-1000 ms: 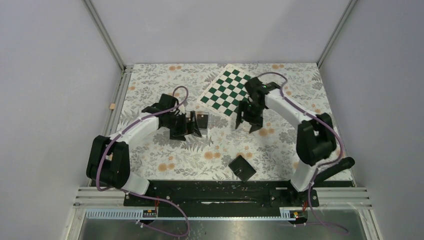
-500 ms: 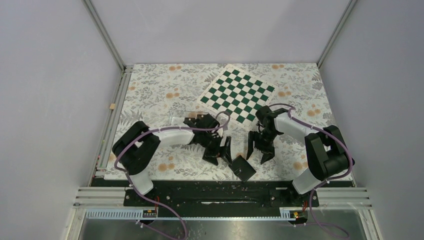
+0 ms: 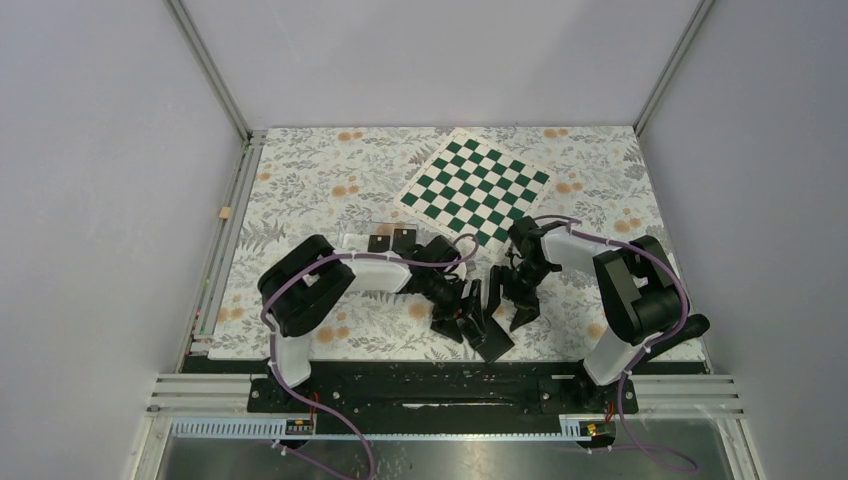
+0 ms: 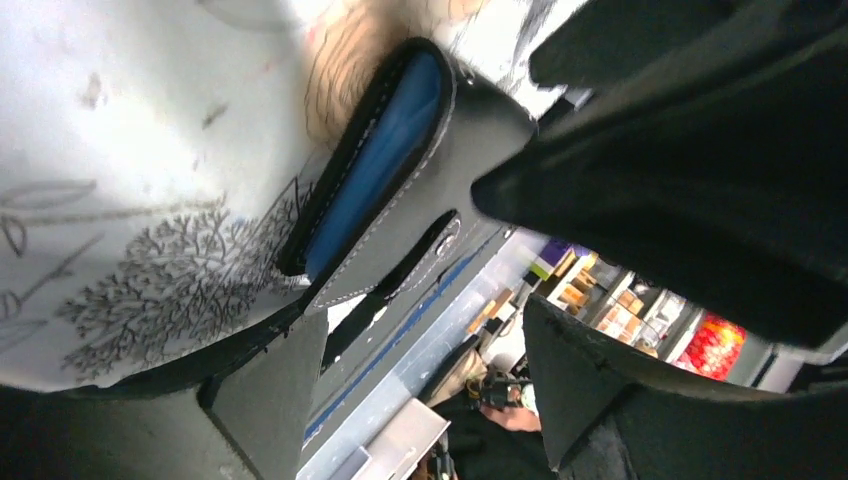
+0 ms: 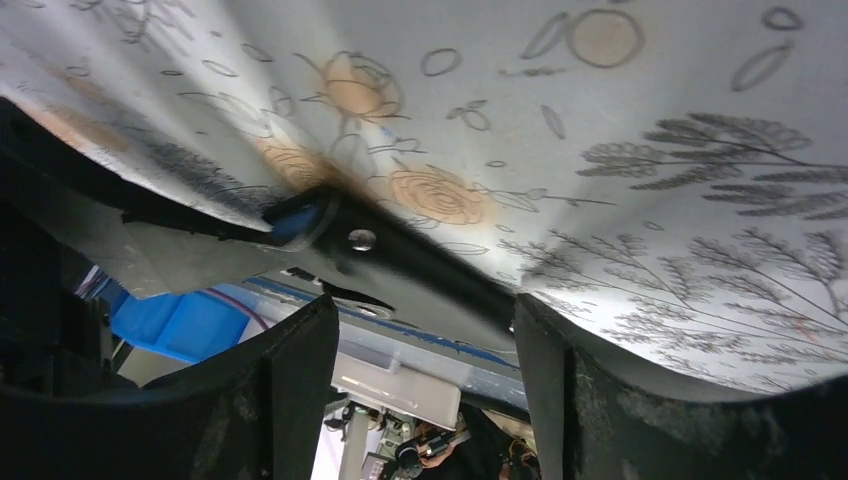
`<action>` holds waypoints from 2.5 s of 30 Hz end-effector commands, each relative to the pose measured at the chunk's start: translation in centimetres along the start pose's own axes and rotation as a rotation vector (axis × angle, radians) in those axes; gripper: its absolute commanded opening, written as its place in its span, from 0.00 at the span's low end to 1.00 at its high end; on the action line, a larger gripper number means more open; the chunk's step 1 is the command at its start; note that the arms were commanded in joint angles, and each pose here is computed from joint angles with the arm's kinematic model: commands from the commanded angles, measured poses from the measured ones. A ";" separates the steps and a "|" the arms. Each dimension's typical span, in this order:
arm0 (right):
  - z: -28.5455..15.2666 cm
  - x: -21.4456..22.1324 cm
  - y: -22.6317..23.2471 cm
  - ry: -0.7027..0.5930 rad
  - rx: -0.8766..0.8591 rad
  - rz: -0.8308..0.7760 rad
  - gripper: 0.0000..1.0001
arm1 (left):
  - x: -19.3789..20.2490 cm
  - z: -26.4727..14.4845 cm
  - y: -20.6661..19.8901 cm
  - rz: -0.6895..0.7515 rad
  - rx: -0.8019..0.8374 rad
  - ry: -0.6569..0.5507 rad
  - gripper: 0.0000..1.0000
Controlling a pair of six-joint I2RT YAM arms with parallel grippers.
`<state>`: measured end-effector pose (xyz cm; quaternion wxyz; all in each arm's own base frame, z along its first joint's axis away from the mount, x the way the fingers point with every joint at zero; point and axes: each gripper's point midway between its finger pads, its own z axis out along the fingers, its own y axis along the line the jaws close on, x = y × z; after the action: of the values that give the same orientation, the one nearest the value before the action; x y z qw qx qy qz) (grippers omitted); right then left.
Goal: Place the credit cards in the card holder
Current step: Pick up the card holder from the center of the board.
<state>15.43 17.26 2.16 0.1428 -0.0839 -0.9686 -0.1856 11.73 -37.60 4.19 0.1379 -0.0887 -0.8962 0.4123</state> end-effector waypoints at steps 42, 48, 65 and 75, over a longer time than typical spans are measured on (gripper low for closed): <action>1.6 1.5 3.2 0.093 -0.268 -0.019 0.59 | -7.3 -1.4 -1.3 -0.081 0.016 -0.099 0.56; 0.2 -0.3 6.4 0.011 -0.415 -0.068 0.44 | -8.6 -2.0 -2.4 -0.065 0.051 -0.099 0.53; -7.4 -1.7 11.3 -0.201 -0.522 -0.163 0.00 | -9.2 -10.1 -2.0 0.071 -0.095 -0.298 0.86; -12.4 -0.5 14.4 -0.232 -0.606 -0.320 0.00 | -8.8 -17.4 -6.1 0.195 0.079 -0.422 0.92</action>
<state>22.26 25.04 14.23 -0.0177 -0.0378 -0.8985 -0.4370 25.52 -31.89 14.89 -0.0645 -0.0465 -0.9030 0.4222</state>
